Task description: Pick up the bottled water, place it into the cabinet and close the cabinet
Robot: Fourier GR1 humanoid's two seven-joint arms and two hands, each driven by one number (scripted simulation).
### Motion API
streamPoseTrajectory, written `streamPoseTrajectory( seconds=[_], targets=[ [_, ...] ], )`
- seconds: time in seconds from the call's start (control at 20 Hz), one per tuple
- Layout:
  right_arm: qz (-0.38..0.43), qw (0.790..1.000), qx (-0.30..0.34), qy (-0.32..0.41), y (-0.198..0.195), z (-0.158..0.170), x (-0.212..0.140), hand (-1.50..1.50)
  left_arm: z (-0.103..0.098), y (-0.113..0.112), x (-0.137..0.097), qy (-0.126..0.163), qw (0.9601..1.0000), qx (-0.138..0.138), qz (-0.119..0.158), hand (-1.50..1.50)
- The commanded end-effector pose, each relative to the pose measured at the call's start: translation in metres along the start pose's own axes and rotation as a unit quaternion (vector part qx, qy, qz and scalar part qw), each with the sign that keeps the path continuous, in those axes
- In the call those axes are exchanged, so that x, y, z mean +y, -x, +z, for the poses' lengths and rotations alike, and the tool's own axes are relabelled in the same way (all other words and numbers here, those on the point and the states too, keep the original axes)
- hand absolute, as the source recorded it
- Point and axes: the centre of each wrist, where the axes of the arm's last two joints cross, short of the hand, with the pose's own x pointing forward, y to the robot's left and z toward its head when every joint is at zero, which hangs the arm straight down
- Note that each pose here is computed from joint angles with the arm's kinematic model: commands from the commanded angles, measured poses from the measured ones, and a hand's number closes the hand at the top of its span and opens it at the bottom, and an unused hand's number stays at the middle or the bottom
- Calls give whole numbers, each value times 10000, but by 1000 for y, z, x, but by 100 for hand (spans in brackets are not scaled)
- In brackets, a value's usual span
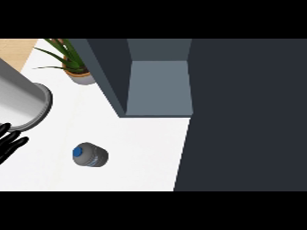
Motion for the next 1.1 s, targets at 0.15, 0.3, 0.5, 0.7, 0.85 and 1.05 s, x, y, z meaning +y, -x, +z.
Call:
streamPoseTrajectory(
  seconds=[0.15,0.3,0.5,0.7,0.85,1.05],
  targets=[
    [290,9994,-120,110,-19,16,4,-150,-15,46,2,-124,9997,224,13,-150],
    [284,9993,-171,196,-13,-7,-2,-150,-21,74,7,-158,9990,410,30,-150],
    [273,9992,-149,234,-25,10,7,-150,-7,95,14,-254,9976,643,-46,-150],
    [282,9991,-192,240,-35,10,10,-150,-23,106,13,-283,9958,868,-70,-150],
    [339,9993,-128,87,-23,7,2,-150,-18,119,39,-219,9950,966,-135,-150],
    [258,9995,-139,138,-30,12,9,-150,-27,156,28,-326,9929,1142,-22,-150]
  ],
)
